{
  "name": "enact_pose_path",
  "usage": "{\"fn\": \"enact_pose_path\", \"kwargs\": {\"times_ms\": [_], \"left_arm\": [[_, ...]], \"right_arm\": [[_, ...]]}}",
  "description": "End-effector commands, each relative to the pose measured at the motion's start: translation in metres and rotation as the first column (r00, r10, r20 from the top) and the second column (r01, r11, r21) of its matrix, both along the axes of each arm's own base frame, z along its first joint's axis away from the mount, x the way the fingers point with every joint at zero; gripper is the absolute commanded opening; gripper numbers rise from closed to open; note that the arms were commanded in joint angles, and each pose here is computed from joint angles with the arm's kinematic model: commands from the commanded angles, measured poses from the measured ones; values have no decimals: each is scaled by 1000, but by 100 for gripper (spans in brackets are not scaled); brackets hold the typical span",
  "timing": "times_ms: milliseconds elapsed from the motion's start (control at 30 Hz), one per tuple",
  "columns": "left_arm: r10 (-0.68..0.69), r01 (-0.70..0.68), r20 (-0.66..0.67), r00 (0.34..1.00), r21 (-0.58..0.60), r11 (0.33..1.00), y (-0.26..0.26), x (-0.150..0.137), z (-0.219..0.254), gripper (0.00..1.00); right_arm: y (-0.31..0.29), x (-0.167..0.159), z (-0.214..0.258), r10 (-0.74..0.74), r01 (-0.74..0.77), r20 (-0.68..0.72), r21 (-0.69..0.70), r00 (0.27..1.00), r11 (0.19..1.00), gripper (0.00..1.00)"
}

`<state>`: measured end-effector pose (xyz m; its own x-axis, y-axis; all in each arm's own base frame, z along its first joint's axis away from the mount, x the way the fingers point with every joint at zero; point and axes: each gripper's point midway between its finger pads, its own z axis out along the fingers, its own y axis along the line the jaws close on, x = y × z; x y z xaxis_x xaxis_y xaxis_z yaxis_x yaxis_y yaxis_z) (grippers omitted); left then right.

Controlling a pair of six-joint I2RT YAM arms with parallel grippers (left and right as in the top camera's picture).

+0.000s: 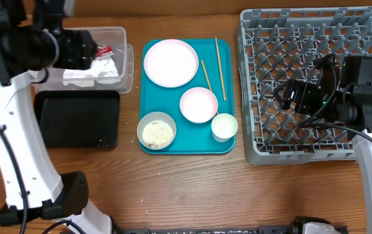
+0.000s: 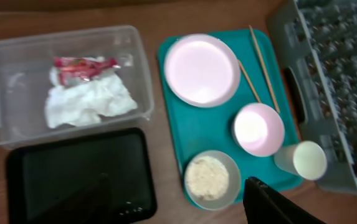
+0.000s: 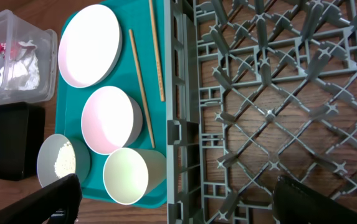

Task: Sort waste into correct bins and load items into the dishwasher
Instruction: 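Grasp the rice-filled bowl with the left gripper and lift it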

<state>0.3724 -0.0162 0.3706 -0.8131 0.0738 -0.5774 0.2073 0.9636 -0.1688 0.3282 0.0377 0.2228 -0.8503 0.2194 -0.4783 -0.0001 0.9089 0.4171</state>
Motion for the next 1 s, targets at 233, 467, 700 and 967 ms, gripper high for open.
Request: {"fn": "enact_pose_path", "kwargs": {"times_ms": [233, 467, 700, 967], "left_arm": [[-340, 333, -367, 866, -85, 939, -120, -39, -107, 59], [-349, 399, -519, 780, -17, 917, -164, -63, -201, 57], [-340, 420, -548, 765, 23, 907, -175, -77, -283, 50], [-246, 365, -531, 811, 130, 922, -157, -76, -333, 37]], "right_arm": [[1, 2, 10, 0, 0, 24, 8, 1000, 1000, 100], [1, 1, 9, 0, 0, 20, 8, 1000, 1000, 100], [1, 0, 8, 1, -1, 11, 9, 1000, 1000, 100], [1, -2, 7, 1, -1, 1, 10, 1000, 1000, 100]]}}
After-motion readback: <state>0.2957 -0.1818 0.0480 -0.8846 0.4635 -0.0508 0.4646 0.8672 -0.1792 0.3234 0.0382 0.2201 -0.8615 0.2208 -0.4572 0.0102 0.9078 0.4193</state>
